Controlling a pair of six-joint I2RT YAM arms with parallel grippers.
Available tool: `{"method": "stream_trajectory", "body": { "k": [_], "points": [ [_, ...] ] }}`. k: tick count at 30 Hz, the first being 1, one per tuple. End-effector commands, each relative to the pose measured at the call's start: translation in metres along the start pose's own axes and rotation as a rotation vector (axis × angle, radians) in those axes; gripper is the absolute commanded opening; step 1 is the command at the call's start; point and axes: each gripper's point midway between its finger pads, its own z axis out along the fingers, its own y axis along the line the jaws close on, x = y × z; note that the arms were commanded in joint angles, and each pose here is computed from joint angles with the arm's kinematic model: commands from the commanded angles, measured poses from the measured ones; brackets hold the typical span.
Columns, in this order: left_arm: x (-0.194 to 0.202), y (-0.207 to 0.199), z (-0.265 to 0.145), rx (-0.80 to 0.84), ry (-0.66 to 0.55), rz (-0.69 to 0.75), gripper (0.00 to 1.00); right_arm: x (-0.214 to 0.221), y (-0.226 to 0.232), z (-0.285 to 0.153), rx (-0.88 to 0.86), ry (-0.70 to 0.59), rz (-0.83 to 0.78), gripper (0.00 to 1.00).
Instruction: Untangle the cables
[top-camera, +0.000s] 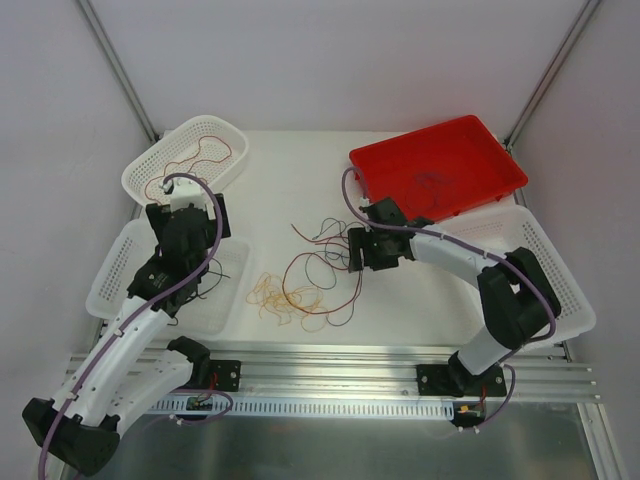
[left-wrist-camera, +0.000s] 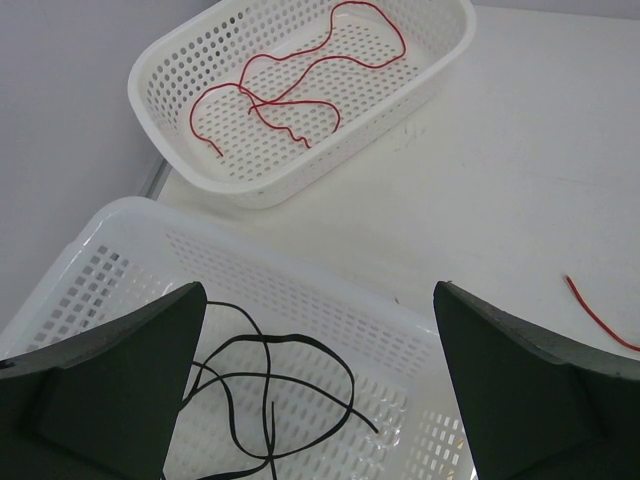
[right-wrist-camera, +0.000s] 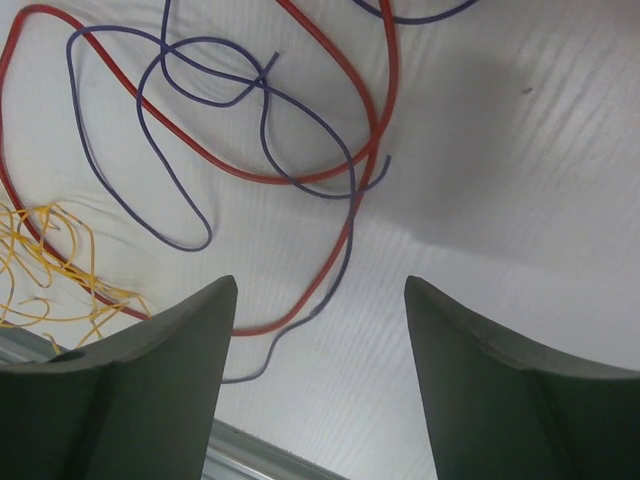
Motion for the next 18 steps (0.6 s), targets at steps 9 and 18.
{"method": "stream_trajectory", "body": {
  "k": [9,18],
  "points": [
    [-0.004,0.001,0.004,-0.015,-0.022,-0.037,0.99,-0.021,0.013,0.016,0.016,-0.094,0.01,0.24],
    [-0.002,-0.003,0.006,0.001,-0.013,-0.034,0.99,-0.058,0.018,-0.098,0.072,-0.289,-0.108,0.01]
  ]
}}
